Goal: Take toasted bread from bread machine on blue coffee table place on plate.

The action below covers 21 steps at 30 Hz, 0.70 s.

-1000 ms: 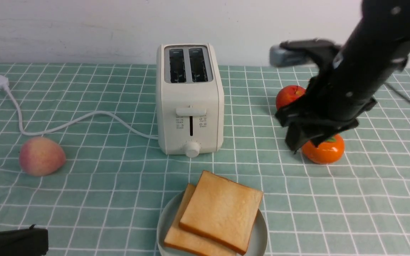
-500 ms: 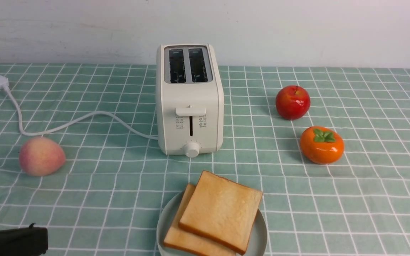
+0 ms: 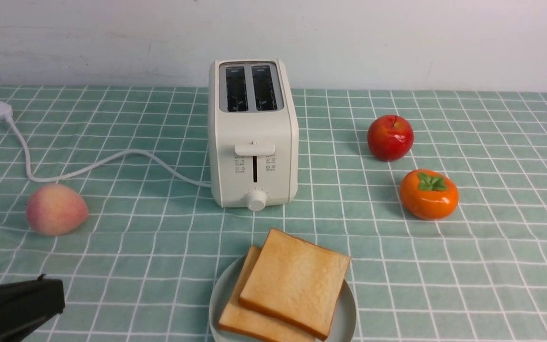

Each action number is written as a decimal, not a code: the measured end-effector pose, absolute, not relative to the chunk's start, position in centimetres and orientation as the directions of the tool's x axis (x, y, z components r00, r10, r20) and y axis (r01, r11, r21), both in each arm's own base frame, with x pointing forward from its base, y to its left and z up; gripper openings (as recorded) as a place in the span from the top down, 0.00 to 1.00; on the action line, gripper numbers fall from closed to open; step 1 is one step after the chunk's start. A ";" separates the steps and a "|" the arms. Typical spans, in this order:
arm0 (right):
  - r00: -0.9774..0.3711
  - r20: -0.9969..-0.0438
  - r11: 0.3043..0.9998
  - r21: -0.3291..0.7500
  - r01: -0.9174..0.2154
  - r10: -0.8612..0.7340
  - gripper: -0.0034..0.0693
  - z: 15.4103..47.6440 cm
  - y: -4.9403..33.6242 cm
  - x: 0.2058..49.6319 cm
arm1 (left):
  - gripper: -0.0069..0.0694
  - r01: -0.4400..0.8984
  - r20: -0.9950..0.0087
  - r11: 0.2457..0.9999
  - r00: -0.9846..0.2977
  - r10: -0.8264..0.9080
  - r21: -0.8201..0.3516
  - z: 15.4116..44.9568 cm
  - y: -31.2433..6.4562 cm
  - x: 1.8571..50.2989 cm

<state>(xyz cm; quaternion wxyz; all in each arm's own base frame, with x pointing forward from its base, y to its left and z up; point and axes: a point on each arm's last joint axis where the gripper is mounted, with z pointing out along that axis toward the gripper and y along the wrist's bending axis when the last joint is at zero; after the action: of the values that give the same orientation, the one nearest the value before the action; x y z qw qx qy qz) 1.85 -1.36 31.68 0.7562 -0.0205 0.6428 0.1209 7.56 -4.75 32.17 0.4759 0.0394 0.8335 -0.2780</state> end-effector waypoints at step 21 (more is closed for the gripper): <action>0.174 -0.978 0.979 0.082 -0.188 0.116 0.94 31.8 -1.5 1.8 | 0.93 0.309 -0.833 0.849 -0.500 -0.238 -0.428 29.0 -4.3 7.4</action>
<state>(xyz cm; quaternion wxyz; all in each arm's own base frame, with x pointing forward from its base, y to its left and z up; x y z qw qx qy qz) 1.79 -1.53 31.83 0.7657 -0.0287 0.6348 0.0992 7.40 -4.30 28.97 0.4995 0.0218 0.8217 -0.2737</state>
